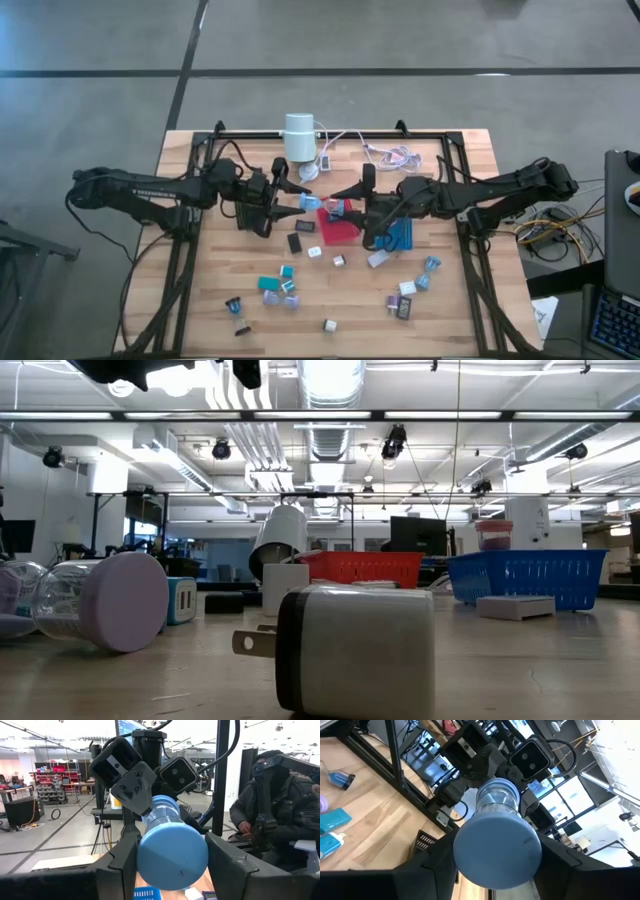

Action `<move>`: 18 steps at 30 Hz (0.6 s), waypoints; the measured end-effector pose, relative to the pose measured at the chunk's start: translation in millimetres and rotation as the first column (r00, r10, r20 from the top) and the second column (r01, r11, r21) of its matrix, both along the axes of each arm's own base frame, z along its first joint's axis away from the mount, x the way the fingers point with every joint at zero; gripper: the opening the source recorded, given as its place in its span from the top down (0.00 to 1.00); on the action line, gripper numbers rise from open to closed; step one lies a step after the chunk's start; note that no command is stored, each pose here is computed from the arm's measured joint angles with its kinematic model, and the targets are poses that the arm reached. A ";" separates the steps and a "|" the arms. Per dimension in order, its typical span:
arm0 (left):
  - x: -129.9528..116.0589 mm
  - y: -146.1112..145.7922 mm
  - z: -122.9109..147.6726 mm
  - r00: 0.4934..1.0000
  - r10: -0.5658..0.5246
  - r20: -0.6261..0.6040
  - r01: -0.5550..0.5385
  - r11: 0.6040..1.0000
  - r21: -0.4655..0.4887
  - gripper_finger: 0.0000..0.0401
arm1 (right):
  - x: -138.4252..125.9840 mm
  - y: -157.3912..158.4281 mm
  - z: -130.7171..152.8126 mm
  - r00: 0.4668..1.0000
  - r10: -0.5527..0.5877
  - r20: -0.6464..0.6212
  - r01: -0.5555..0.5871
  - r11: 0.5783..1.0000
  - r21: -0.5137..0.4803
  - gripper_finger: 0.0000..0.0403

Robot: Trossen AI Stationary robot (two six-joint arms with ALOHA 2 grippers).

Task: Pick & Place Office items
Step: Put the top blue hourglass into the blue bin

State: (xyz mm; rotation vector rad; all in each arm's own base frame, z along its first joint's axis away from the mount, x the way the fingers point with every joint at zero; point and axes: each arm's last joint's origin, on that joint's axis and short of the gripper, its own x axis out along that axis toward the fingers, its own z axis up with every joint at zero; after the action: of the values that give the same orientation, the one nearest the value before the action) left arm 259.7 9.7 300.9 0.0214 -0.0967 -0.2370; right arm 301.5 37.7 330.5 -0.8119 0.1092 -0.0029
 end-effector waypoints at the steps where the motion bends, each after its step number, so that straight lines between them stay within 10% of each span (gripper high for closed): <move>1: -0.1 0.2 0.1 1.000 0.001 0.000 -0.001 1.000 0.000 0.56 | 0.0 0.0 0.0 1.000 0.000 0.001 0.000 1.000 0.000 0.50; 18: 0.7 1.5 -1.0 1.000 0.013 -0.006 -0.013 1.000 -0.001 0.56 | 2.7 0.2 -1.4 1.000 0.001 0.007 -0.001 1.000 0.008 0.42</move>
State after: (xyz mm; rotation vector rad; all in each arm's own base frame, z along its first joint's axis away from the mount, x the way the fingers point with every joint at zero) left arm 260.4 11.2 300.0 0.0200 -0.0903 -0.2243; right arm 304.2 38.0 329.1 -0.8041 0.1017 -0.0043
